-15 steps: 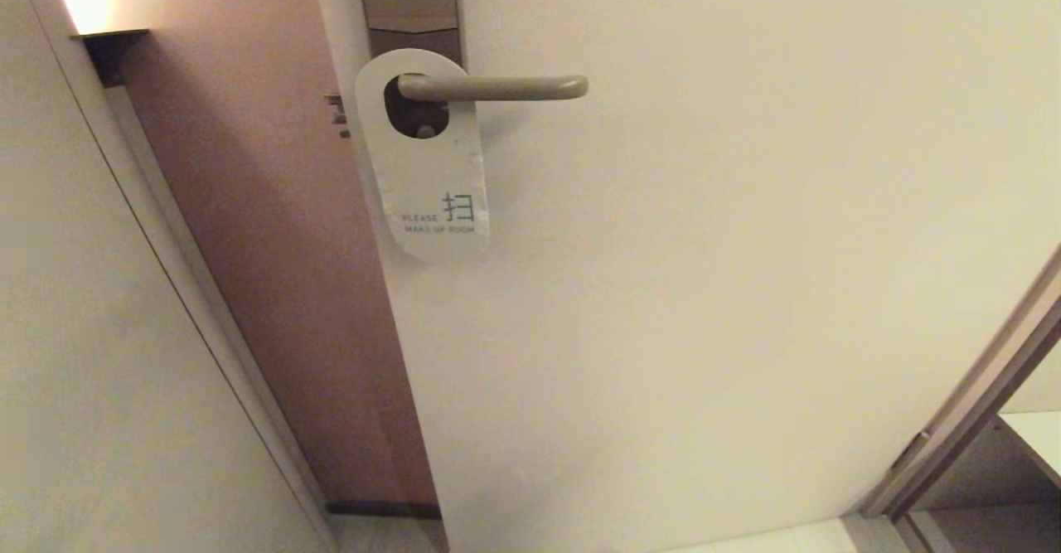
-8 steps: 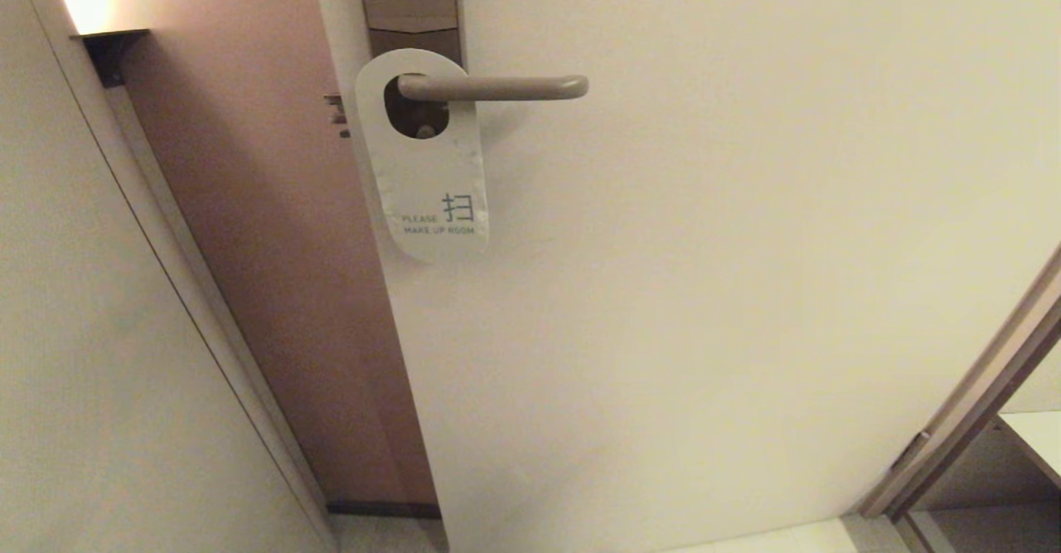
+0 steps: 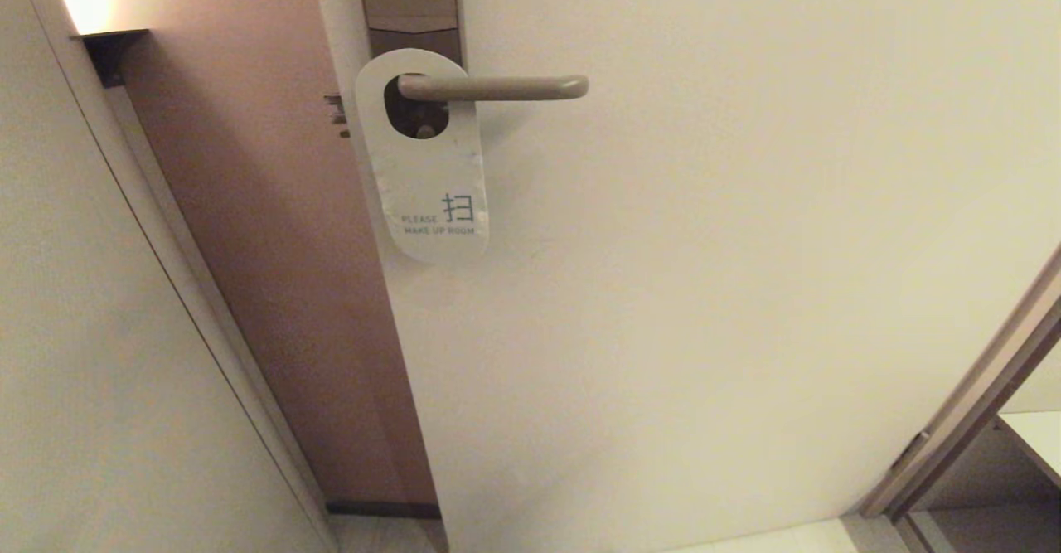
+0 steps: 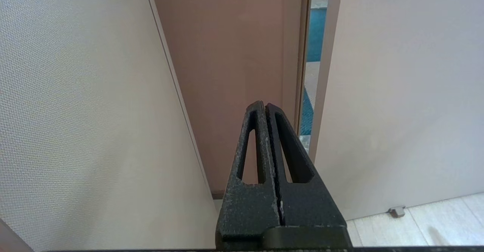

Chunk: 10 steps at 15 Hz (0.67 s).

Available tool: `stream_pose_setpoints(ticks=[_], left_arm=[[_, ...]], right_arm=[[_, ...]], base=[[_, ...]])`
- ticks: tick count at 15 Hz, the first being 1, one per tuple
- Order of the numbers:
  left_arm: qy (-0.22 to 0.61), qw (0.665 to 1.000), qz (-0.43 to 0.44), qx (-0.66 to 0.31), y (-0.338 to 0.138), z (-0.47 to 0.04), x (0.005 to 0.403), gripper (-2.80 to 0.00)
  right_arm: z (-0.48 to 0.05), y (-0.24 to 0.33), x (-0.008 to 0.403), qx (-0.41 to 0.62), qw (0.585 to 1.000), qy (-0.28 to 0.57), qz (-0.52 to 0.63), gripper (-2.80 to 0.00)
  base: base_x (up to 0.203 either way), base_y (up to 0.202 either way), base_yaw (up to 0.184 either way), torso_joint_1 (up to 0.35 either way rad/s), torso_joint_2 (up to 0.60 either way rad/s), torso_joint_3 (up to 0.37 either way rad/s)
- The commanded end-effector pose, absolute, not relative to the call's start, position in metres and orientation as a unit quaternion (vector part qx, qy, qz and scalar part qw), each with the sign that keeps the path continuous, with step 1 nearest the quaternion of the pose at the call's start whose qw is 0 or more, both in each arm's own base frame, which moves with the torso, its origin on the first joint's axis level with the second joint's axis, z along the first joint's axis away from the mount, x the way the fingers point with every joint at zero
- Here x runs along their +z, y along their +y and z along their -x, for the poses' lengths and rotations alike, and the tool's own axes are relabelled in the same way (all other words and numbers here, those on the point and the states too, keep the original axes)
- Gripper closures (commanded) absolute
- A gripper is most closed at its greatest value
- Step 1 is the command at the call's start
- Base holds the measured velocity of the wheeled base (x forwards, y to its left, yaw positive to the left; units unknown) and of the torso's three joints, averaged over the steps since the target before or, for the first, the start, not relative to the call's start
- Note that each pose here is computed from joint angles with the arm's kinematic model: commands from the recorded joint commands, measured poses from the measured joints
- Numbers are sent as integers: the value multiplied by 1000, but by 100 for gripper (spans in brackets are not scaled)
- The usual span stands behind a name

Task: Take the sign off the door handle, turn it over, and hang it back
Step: Take down the sign

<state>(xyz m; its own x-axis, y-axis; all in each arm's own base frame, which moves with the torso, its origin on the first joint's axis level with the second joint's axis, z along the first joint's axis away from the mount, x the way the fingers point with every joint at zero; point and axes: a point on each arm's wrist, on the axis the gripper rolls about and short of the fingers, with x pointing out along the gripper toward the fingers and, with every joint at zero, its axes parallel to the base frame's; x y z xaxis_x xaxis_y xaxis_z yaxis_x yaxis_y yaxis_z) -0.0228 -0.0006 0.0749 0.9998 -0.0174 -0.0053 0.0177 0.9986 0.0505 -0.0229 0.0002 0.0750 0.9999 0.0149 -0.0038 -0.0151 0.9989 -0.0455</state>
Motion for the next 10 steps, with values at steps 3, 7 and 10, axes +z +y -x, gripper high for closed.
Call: stream_pose_setpoints(ticks=[3,7,10], left_arm=[[2,999,-33,-12,-1,23,75,0],[-24,999,-38,-30,-1,27,90,0],[-63,993,-77,-64,-3,35,117,0]], right_arm=[[23,0,75,8,1000,2,23,0],[23,0,75,8,1000,2,23,0],[23,0,75,8,1000,2,23,0]], base=[[0,0,0,0,0,0],[0,0,0,0,0,0],[0,0,0,0,0,0]])
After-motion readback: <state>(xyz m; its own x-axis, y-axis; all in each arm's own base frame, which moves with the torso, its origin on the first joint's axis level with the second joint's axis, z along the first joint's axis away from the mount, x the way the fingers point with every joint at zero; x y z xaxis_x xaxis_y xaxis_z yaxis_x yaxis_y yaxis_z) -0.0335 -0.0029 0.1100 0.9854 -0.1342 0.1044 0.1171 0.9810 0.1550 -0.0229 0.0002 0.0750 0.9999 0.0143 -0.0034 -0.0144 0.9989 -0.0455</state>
